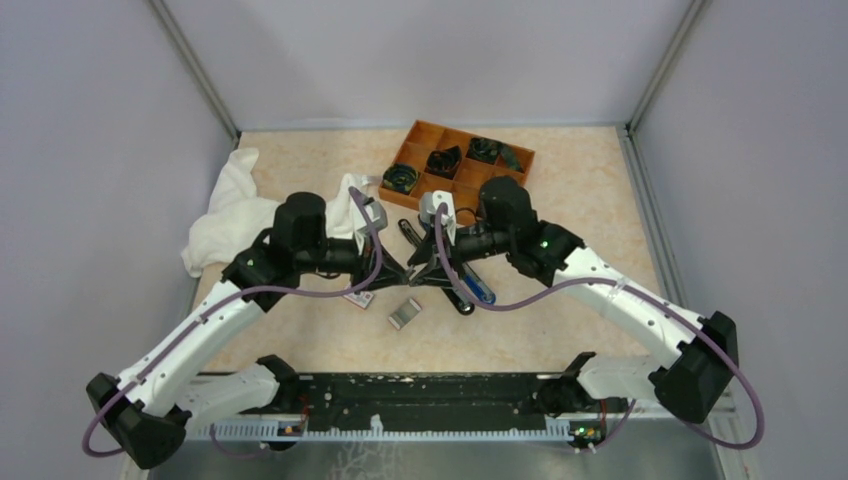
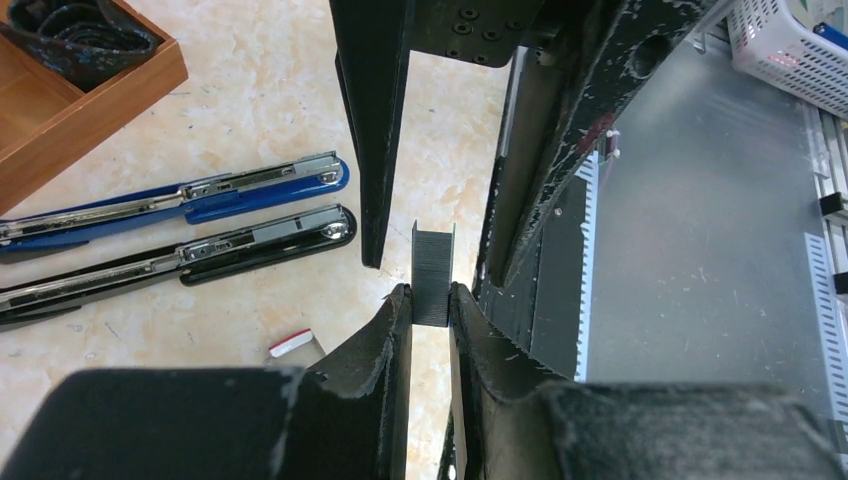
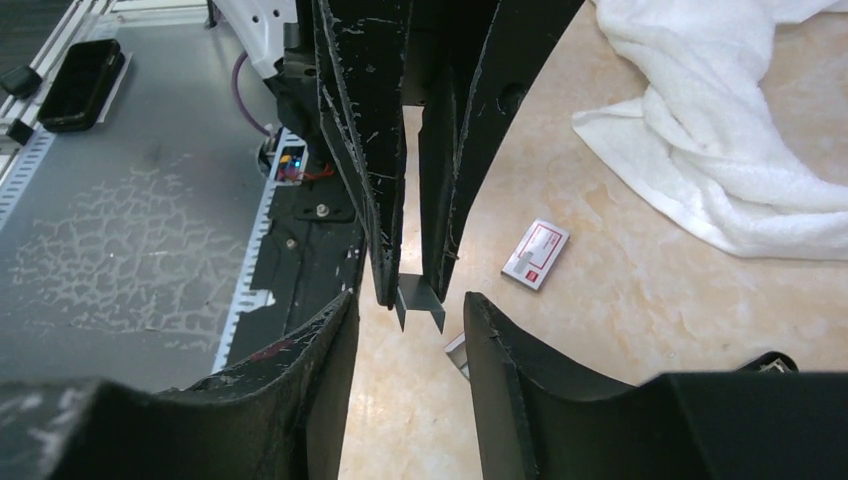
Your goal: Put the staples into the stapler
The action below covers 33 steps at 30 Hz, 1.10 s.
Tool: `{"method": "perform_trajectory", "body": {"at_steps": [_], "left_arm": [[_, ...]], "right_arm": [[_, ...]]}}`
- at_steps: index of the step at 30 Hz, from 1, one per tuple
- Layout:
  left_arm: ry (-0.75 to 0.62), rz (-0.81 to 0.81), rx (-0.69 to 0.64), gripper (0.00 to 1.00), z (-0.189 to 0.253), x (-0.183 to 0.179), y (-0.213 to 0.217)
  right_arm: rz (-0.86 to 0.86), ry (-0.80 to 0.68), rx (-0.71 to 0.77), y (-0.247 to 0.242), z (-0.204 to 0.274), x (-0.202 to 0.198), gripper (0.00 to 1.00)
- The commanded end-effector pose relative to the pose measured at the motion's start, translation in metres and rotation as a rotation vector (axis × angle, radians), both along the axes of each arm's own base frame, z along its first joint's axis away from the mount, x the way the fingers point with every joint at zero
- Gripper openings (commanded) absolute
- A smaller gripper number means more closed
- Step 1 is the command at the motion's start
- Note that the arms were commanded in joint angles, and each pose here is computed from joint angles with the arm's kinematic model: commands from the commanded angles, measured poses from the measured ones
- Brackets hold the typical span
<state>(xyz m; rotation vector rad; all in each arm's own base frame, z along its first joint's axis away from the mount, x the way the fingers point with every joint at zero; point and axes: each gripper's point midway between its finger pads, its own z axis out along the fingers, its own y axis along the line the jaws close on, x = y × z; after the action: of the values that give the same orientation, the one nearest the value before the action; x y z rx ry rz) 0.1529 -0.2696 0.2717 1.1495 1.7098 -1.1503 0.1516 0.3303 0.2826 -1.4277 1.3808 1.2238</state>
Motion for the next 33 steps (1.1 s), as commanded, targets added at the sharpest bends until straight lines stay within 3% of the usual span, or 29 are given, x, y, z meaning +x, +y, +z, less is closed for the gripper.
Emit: {"method": "perform_trajectory", "body": {"at_steps": [1,18,23,28,33], "left_arm": [[-0.038,-0.04,-0.005,0.23,0.009,-0.004,-0.002],[-0.038,-0.045,0.028,0.22,0.002,-0.005,-0.003],[-0.029,-0.049,0.037,0.22,-0.003,-0.006,-0.003],[-0.019,-0.034,0.05,0.28,-0.011,-0.005,-0.002],[-0.012,0.097,0.073,0.48,-0.021,0.011,0.004]], "right_arm": [[0.042,-0.057,0.044,0.006,0.025,-0.005,0.42],[0.047,-0.045,0.027,0.002,0.021,-0.01,0.22],[0.045,-0.038,0.02,0.0,0.019,-0.011,0.09],[-0.001,-0.04,0.003,-0.005,0.013,-0.008,0.0],[-0.152,-0.049,-0.024,-0.013,0.001,0.01,0.0]]}}
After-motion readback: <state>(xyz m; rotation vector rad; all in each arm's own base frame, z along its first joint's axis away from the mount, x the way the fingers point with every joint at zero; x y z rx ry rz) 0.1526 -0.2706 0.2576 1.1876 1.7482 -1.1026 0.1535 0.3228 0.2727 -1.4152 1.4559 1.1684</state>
